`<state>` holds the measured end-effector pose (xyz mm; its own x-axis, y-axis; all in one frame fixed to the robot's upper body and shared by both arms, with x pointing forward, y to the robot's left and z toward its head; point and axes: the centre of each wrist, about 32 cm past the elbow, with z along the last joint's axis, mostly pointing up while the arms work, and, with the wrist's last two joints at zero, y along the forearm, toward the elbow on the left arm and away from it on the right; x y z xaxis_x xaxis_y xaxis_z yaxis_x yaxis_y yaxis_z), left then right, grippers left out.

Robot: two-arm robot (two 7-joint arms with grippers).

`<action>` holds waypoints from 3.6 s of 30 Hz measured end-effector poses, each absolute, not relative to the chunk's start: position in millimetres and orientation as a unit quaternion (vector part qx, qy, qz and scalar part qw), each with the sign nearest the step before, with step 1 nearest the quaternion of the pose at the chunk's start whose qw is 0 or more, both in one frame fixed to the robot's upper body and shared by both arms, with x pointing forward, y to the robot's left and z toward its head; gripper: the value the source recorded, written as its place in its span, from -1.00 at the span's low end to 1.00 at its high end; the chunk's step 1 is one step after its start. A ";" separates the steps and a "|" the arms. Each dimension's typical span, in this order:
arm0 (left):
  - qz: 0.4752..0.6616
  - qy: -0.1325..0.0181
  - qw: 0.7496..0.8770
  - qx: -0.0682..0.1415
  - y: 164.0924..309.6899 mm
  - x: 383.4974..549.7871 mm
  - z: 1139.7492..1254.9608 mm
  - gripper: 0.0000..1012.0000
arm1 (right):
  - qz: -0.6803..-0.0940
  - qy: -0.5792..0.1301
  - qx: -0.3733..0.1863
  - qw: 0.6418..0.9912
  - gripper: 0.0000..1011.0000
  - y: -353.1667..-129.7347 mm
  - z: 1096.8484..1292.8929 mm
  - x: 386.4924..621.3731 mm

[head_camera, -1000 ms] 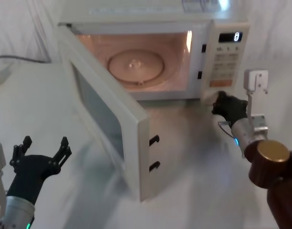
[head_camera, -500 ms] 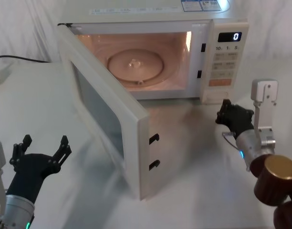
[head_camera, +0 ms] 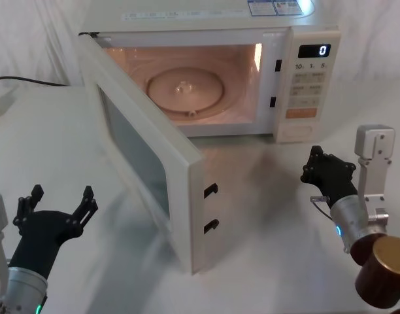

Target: Press the button to open the microwave door with one hand; close the microwave door with the other hand.

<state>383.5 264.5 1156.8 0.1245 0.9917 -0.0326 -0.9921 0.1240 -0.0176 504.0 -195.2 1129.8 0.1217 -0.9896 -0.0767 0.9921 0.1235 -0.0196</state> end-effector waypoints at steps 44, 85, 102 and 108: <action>0.662 0.006 0.750 -0.017 264.5 383.5 1156.8 0.98 | -0.668 0.002 0.025 0.744 -0.79 -193.0 1109.9 489.4; 0.662 0.006 0.750 -0.017 264.5 383.5 1156.8 0.98 | -0.668 0.003 0.024 0.744 0.98 -193.1 1110.3 489.5; 0.662 0.006 0.750 -0.017 264.5 383.5 1156.8 0.98 | -0.681 0.000 0.025 0.732 0.98 -194.1 1111.4 484.2; 0.662 0.006 0.750 -0.017 264.5 383.5 1156.8 0.98 | -0.690 -0.002 0.027 0.724 0.98 -194.6 1111.8 482.6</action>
